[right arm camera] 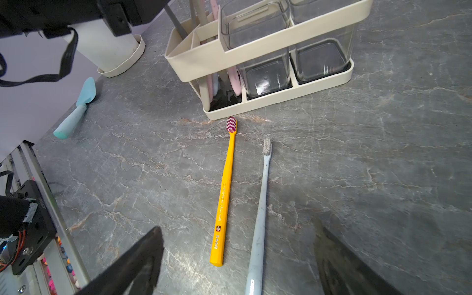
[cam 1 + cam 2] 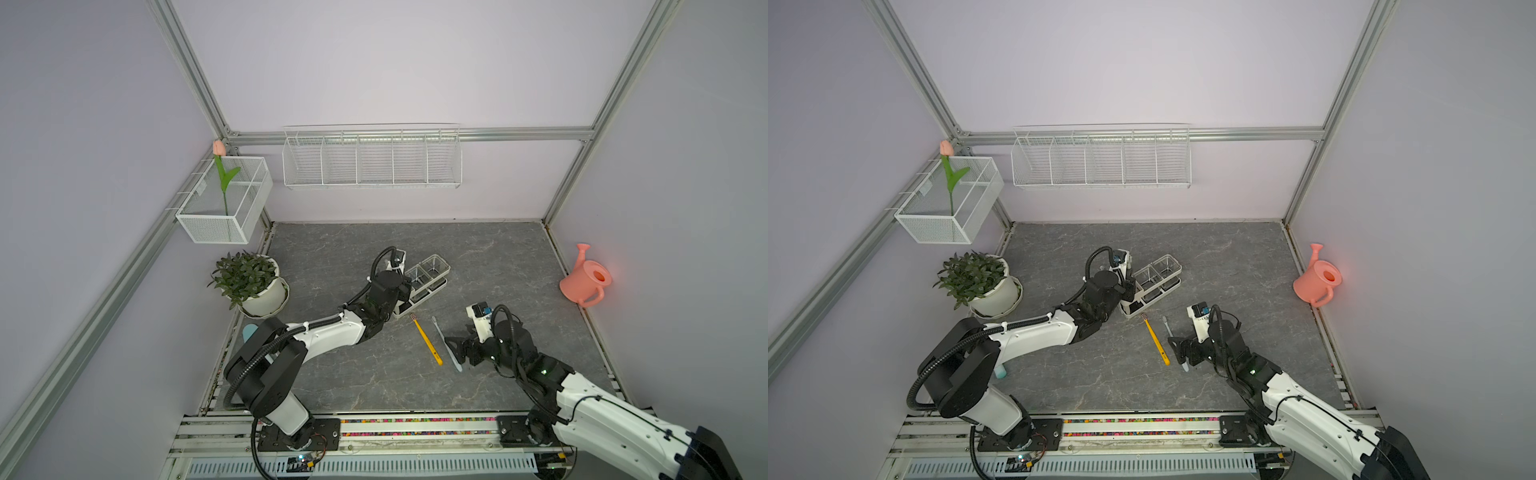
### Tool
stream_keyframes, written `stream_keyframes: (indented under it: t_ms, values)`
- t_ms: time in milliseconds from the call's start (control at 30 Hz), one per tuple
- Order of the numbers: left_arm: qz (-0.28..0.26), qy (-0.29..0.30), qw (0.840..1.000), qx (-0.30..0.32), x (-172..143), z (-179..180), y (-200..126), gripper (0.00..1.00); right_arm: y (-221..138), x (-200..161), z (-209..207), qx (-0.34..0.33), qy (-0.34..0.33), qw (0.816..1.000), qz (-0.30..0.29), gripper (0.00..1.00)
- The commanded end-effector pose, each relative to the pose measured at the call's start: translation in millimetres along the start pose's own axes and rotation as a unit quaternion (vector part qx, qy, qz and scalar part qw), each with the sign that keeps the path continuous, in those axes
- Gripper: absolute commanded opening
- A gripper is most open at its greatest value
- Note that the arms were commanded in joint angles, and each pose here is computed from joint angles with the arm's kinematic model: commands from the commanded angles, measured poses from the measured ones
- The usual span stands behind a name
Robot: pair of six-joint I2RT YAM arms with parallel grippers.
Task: Place the toothbrush into the toothbrush holder
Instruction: Place the toothbrush in the toothbrush holder.
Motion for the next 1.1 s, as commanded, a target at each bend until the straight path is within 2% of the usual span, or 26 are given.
stream_keyframes:
  t_ms: [0,167,367,633,767,933,1067]
  values:
    - [0.001,-0.006,1.0,0.01,-6.2,2.4,1.2,0.16,1.3,-4.5,-2.0,0.004,0.008,1.0,0.004,0.93]
    - [-0.004,-0.008,1.0,0.004,-4.4,1.7,0.1,0.28,1.4,-4.2,-2.3,0.004,0.009,1.0,0.003,0.94]
    - [-0.015,-0.009,1.0,-0.007,4.7,1.3,-4.0,0.32,1.4,-5.0,-3.3,0.002,0.01,1.0,0.005,0.94]
    - [-0.04,-0.018,0.999,-0.009,32.0,8.1,-22.7,0.38,4.9,-5.9,-4.9,-0.004,0.013,1.0,0.014,0.95]
    - [-0.037,-0.019,0.999,-0.02,42.5,9.5,-31.9,0.39,13.6,-8.6,-12.5,-0.045,0.02,0.997,0.051,0.94]
    - [-0.043,-0.029,0.998,-0.042,59.8,13.4,-53.2,0.42,23.7,-6.3,-7.5,-0.048,0.015,0.993,0.108,0.92]
    - [-0.007,-0.048,0.997,-0.057,70.6,22.5,-84.3,0.45,25.2,-2.6,-5.5,-0.06,0.003,0.988,0.141,0.91]
Point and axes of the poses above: each gripper's point midway between its finger pads, its own y axis out along the fingers, its own z axis along the line the jaws close on, x = y × z, the point moved 7 cm from there along -y, back along the fingers, and after that the axes turned 7 degrees about y, right-handed, at the moved point
